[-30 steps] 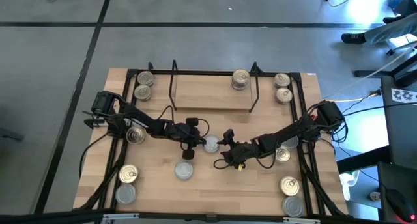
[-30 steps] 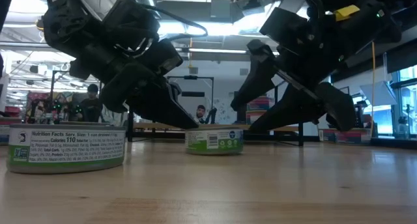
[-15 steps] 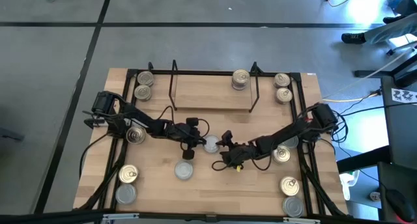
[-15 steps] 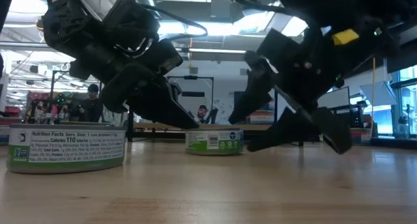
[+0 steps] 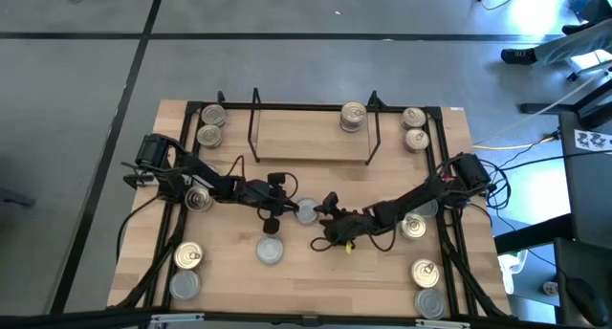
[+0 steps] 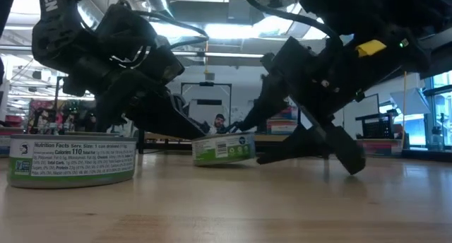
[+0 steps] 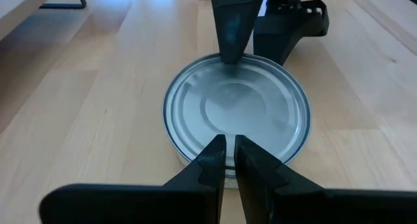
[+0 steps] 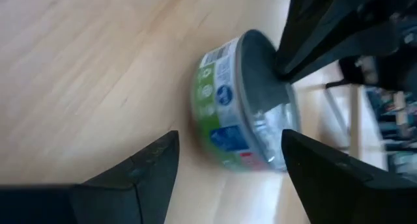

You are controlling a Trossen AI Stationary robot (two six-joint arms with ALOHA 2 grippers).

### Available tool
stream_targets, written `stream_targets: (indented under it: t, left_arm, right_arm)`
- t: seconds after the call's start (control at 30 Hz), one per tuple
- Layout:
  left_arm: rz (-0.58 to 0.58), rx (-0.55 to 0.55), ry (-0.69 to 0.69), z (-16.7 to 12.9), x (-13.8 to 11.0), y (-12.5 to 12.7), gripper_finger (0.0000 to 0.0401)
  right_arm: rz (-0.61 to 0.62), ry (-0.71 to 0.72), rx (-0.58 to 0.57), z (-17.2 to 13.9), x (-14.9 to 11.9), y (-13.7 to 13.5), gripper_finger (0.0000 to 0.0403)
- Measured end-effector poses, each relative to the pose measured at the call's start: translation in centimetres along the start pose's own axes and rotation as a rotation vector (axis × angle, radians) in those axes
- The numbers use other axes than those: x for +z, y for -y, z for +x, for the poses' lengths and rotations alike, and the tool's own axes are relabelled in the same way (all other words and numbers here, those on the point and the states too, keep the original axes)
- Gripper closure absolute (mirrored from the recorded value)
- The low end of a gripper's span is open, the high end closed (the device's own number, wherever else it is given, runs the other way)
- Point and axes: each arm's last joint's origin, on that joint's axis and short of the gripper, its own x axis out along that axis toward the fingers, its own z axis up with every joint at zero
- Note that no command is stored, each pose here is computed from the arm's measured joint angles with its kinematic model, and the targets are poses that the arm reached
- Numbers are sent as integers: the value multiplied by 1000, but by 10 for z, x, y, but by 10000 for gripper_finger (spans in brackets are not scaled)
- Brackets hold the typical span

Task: Stack canned seafood by type on shelf
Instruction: Put the green white tuna can on the shelf

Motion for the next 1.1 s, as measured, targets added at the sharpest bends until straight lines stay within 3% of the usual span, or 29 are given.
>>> stream_targets:
  t: [0.37, 0.53, 1.1]
  left_arm:
    - [4, 6, 2, 0, 0, -1, 368]
    - [6, 8, 4, 0, 0, -1, 368]
    - [8, 9, 9, 0, 1, -1, 368]
  right_arm:
    - [-130, -29, -36, 13, 5, -3, 134]
    - [-159, -52, 3, 19, 2, -6, 134]
    - [-97, -70, 69, 25, -9, -3, 134]
